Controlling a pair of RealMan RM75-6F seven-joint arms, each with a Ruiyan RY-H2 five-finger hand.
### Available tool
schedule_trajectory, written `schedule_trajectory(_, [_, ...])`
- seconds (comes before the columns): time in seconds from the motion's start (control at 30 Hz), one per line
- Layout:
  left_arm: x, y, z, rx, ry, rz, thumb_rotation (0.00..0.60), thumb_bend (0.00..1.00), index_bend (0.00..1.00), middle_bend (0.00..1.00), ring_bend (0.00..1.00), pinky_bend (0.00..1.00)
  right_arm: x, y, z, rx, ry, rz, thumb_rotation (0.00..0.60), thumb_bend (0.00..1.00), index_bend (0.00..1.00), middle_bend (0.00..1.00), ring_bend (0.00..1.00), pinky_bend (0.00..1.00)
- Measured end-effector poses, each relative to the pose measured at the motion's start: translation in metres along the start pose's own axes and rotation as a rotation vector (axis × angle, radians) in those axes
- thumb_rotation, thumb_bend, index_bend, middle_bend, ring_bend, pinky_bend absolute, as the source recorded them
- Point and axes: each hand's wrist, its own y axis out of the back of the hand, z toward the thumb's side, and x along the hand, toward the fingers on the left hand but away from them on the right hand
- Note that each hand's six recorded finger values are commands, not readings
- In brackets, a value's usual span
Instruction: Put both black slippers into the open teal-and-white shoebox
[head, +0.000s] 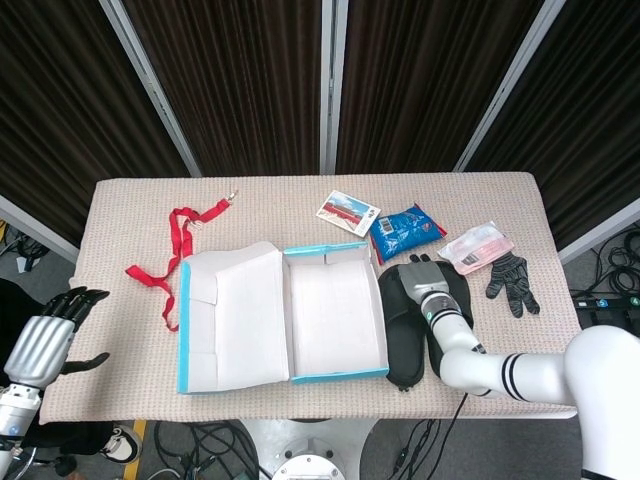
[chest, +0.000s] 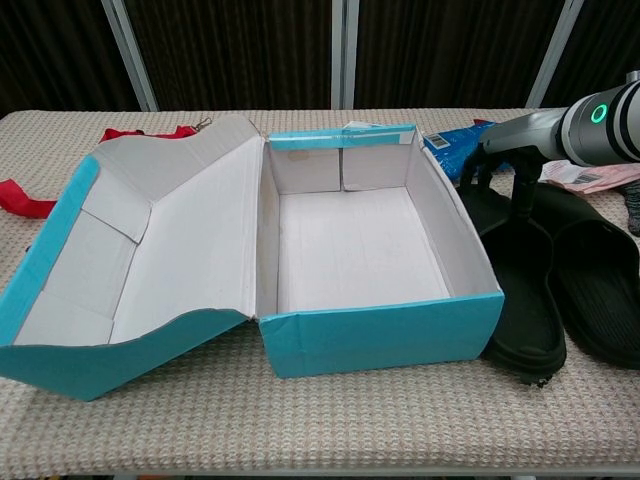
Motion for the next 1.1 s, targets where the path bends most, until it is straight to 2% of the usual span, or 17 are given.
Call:
schedule_trajectory(0.33, [0.002, -0.001, 0.003, 0.005, -0.004, -0.009, 0.6, 0.12, 0.15, 0.16, 0.11, 0.18, 0.02, 0.024, -0.008, -0.037, 0.034, -0.077, 0.6, 0.15, 0.45, 0.38, 0.06, 0.02])
schedule_trajectory(0.73, [0.003, 0.0, 0.007, 0.006, -0.005, 0.001, 0.6, 0.12, 0.15, 0.16, 0.11, 0.18, 0.085, 0.086, -0.039, -0.13, 0.089, -0.256, 0.6, 0.15, 0.47, 0.4, 0.09, 0.04])
schedule_trajectory(0.93, [0.003, 0.002, 0.008, 0.006, 0.001, 0.014, 0.6, 0.12, 0.15, 0.16, 0.11, 0.18, 0.11, 0.109, -0.035, -0.233, 0.182, -0.353, 0.6, 0.16, 0.48, 0.41, 0.12, 0.11])
schedule_trajectory(1.1, [0.002, 0.001, 0.009, 0.009, 0.003, 0.006, 0.6, 0.12, 0.15, 0.16, 0.11, 0.18, 0.118, 0.119, -0.023, -0.359, 0.292, -0.421, 0.6, 0.16, 0.48, 0.41, 0.13, 0.12])
